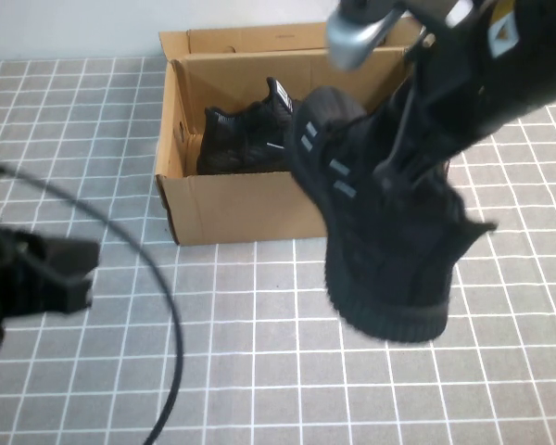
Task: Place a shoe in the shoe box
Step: Hand over the shoe
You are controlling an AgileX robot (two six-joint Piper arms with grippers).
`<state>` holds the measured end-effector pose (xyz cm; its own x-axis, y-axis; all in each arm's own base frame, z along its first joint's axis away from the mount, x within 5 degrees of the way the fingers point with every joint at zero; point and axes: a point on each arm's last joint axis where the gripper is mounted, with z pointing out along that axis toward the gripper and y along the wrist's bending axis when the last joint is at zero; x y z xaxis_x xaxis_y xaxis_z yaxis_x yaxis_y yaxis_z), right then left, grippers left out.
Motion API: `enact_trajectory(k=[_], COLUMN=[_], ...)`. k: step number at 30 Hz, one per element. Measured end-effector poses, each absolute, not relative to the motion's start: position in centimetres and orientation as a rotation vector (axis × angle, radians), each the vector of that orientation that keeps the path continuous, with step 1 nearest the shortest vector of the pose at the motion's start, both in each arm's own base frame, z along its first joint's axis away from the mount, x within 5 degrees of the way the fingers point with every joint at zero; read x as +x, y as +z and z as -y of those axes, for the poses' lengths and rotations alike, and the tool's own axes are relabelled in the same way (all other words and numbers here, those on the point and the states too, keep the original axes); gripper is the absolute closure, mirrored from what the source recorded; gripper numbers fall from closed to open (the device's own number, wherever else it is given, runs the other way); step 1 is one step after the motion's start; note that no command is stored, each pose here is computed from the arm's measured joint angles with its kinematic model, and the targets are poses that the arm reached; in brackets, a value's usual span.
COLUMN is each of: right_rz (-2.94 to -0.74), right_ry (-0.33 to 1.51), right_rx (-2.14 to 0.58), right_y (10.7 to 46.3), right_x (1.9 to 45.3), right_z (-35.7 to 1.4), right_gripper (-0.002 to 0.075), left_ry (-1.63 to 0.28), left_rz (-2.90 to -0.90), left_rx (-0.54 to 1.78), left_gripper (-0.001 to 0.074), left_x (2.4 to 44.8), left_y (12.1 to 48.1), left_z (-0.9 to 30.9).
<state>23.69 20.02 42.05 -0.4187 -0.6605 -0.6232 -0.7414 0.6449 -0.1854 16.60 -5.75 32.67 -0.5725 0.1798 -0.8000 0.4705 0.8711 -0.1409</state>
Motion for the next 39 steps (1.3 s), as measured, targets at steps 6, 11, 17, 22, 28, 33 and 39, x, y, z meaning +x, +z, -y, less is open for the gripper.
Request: enact_trajectory(k=[6, 11, 17, 22, 28, 33, 39], right_rz=[-2.199, -2.201, -2.179, -2.147, -2.020, -1.844, -1.743], right_ry=[0.118, 0.135, 0.205, 0.295, 0.439, 0.424, 0.401], right_rx=[-0.909, -0.822, -0.828, -0.930, -1.200, -1.384, -1.458], right_y=[43.3, 44.1, 44.1, 43.5, 42.2, 42.2, 42.7], right_x=[26.2, 28.9, 32.8, 35.8, 38.2, 38.3, 38.0], right_z=[-16.8, -14.8, -14.3, -14.6, -15.4, -15.9, -16.1], right_gripper=[0.0726, 0.0726, 0.0726, 0.0726, 0.0726, 0.0726, 0.0726], left_ry=[-0.524, -0.577, -0.644, -0.685, -0.750, -0.769, -0.724], left_rz=[-2.155, -2.105, -2.051, -2.034, -1.999, -1.910, -1.808], left_rx=[0.637, 0.730, 0.883, 0.979, 1.122, 1.176, 1.242], left_gripper=[0.0736, 0.0736, 0.0736, 0.0736, 0.0736, 0.0736, 0.0719], left_x=[21.1, 24.7, 28.4, 31.2, 33.7, 35.0, 35.0], left_y=[34.4, 35.8, 36.8, 37.4, 38.0, 39.2, 40.7], left_z=[7.5, 8.6, 9.9, 10.7, 11.6, 12.2, 12.3])
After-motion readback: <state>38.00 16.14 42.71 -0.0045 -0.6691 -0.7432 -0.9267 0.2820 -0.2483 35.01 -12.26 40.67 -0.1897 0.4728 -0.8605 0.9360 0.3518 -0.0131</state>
